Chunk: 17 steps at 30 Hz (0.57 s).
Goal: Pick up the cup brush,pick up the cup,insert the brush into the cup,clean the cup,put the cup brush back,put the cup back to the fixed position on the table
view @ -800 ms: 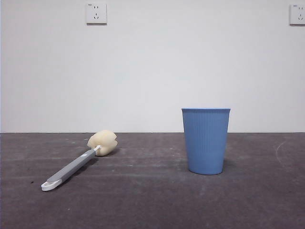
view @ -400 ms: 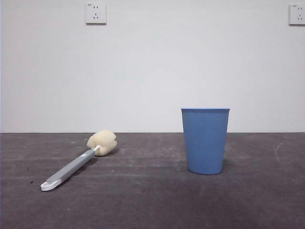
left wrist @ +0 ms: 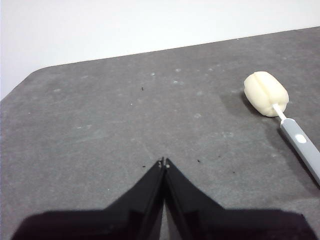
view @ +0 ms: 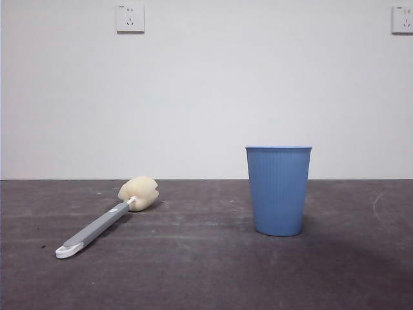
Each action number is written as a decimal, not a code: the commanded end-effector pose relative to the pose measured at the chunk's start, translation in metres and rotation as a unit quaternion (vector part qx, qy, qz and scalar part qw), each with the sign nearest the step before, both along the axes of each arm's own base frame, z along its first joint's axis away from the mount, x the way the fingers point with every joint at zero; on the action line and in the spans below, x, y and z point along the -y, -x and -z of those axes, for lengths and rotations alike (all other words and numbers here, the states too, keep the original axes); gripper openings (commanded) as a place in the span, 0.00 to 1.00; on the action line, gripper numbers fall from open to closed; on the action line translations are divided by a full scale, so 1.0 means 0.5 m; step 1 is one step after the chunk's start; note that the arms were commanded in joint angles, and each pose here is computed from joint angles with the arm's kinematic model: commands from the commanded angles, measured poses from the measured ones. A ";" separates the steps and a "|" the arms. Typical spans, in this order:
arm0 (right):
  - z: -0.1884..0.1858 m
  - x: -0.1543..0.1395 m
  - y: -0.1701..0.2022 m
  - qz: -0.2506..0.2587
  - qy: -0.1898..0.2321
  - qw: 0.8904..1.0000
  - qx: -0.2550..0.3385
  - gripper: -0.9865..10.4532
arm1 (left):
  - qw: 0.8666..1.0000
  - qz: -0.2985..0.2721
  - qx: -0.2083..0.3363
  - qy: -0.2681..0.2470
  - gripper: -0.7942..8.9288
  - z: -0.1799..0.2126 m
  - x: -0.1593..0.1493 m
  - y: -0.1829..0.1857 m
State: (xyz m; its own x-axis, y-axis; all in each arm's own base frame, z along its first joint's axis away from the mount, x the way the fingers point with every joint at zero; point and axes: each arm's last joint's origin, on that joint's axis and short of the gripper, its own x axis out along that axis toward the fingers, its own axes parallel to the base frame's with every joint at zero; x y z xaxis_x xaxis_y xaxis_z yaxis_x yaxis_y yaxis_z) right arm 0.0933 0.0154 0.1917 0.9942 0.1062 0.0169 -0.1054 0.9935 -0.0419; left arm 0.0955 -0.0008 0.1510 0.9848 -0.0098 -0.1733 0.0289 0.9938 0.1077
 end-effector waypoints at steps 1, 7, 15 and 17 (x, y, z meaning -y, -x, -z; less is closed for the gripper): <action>0.020 0.006 -0.002 0.018 -0.012 1.000 0.000 0.09 | 1.000 -0.003 -0.002 0.005 0.08 0.008 -0.001 -0.001; 0.064 0.017 -0.008 0.046 -0.035 0.998 -0.036 0.09 | 1.000 -0.003 -0.002 0.005 0.08 0.008 -0.001 -0.001; 0.088 0.021 -0.005 0.045 -0.023 0.994 -0.097 0.09 | 1.000 -0.003 -0.002 0.005 0.08 0.008 -0.001 -0.001; 0.088 0.020 -0.005 0.039 -0.019 0.994 -0.097 0.09 | 1.000 -0.003 -0.002 0.005 0.08 0.008 -0.001 -0.001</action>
